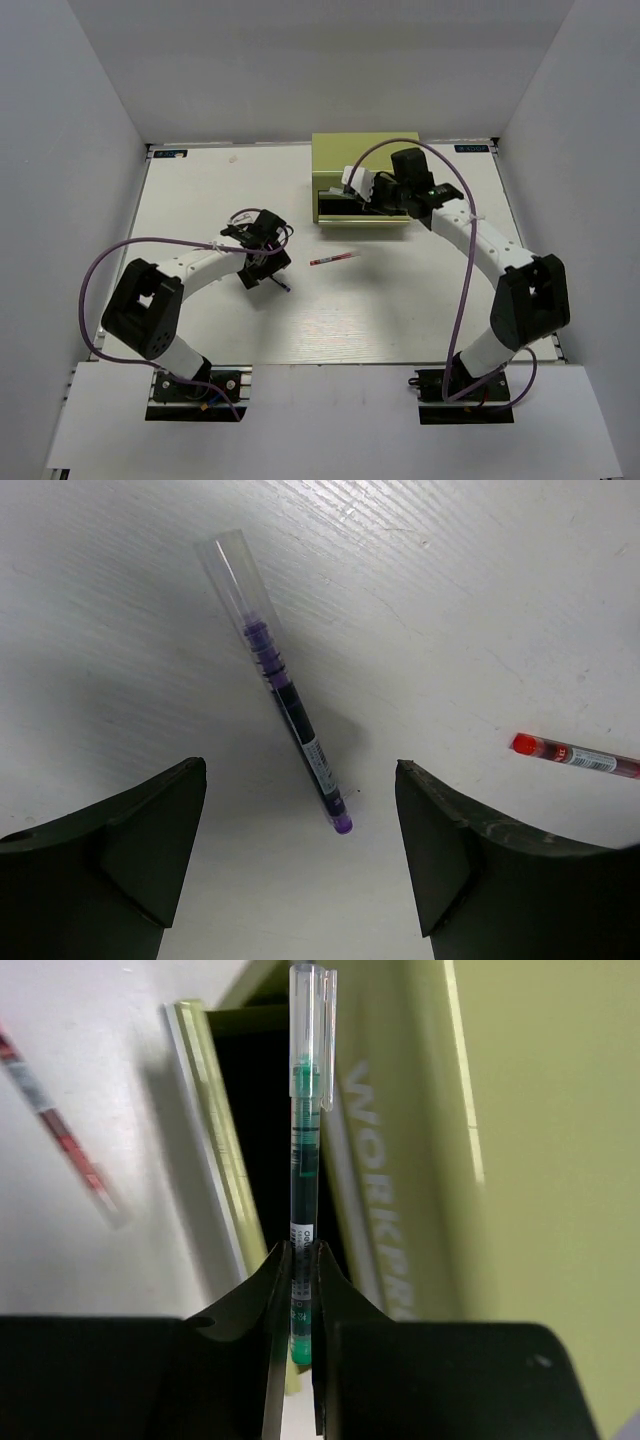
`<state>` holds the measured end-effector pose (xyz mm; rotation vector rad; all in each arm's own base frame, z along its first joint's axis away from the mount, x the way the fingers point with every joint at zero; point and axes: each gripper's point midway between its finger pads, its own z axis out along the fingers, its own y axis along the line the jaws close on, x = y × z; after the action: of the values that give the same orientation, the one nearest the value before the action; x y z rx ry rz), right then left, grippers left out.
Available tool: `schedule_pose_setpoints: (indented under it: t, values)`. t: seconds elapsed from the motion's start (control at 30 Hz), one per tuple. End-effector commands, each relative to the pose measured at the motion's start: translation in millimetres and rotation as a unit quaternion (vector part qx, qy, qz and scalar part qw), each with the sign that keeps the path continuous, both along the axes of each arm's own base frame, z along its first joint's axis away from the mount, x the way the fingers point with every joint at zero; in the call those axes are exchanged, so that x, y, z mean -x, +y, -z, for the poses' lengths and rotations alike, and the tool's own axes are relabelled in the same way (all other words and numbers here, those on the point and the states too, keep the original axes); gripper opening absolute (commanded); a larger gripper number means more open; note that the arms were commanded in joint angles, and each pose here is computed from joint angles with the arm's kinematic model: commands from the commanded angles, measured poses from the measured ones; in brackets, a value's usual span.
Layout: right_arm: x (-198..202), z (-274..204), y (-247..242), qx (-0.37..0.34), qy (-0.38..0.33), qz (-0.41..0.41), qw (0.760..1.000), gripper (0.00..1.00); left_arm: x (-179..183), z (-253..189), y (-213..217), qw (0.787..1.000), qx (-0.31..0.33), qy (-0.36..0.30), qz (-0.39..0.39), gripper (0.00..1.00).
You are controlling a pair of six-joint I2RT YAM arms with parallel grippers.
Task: Sort the stationery into containers
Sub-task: Place the pen in the drawer.
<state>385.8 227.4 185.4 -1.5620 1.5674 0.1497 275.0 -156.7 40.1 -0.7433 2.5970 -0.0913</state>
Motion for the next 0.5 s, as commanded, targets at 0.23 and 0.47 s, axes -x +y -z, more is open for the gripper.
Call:
schedule_pose_setpoints:
  t: [0.23,0.47]
  values:
    - [-37.1,11.0,-9.8,0.055,-0.006,-0.017,0.998,0.00,-8.5,-2.8,-7.4,1.000,0.014,-0.005,0.005,0.84]
    - [-33.7,25.4,-13.4,0.067,0.002,-0.022,0.997,0.00,-8.5,2.3,-9.3,1.000,0.016,0.001,0.007,0.83]
